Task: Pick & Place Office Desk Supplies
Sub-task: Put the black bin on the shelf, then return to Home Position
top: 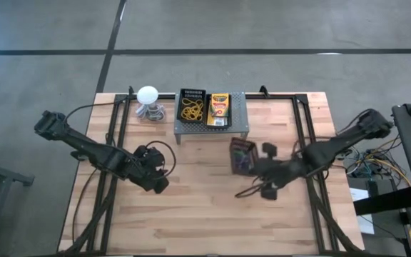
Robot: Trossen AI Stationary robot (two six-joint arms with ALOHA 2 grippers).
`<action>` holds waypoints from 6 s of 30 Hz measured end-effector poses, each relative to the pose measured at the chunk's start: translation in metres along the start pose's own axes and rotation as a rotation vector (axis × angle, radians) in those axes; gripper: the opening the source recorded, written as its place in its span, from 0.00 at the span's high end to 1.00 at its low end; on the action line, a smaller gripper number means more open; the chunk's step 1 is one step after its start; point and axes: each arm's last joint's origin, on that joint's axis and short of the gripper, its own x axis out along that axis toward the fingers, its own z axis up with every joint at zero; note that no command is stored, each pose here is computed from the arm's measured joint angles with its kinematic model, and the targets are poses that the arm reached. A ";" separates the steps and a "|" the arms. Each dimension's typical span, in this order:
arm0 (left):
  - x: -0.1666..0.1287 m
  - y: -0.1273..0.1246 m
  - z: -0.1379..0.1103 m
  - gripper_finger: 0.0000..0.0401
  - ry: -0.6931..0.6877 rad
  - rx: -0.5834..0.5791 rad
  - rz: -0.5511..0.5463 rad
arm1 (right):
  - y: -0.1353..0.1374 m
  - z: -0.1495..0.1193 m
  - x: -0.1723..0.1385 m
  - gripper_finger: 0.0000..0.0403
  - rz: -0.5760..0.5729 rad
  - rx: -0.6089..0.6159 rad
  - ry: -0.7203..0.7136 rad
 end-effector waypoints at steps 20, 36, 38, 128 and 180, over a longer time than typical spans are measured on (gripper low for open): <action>0.000 0.000 0.002 0.59 -0.038 -0.003 0.015 | -0.072 0.019 -0.010 0.98 -0.361 -0.134 0.140; 0.000 0.000 0.002 0.59 -0.042 0.000 0.018 | -0.133 0.048 0.046 0.98 -0.429 -0.281 0.377; 0.000 0.000 0.002 0.59 -0.042 0.000 0.019 | -0.135 0.052 0.048 0.98 -0.410 -0.293 0.378; -0.015 -0.001 0.019 0.59 -0.249 0.316 0.153 | -0.123 -0.116 -0.034 0.73 -0.025 0.075 -0.704; -0.001 0.123 -0.066 0.59 -1.018 -0.027 -0.595 | -0.122 -0.171 0.035 0.73 0.013 0.198 -0.652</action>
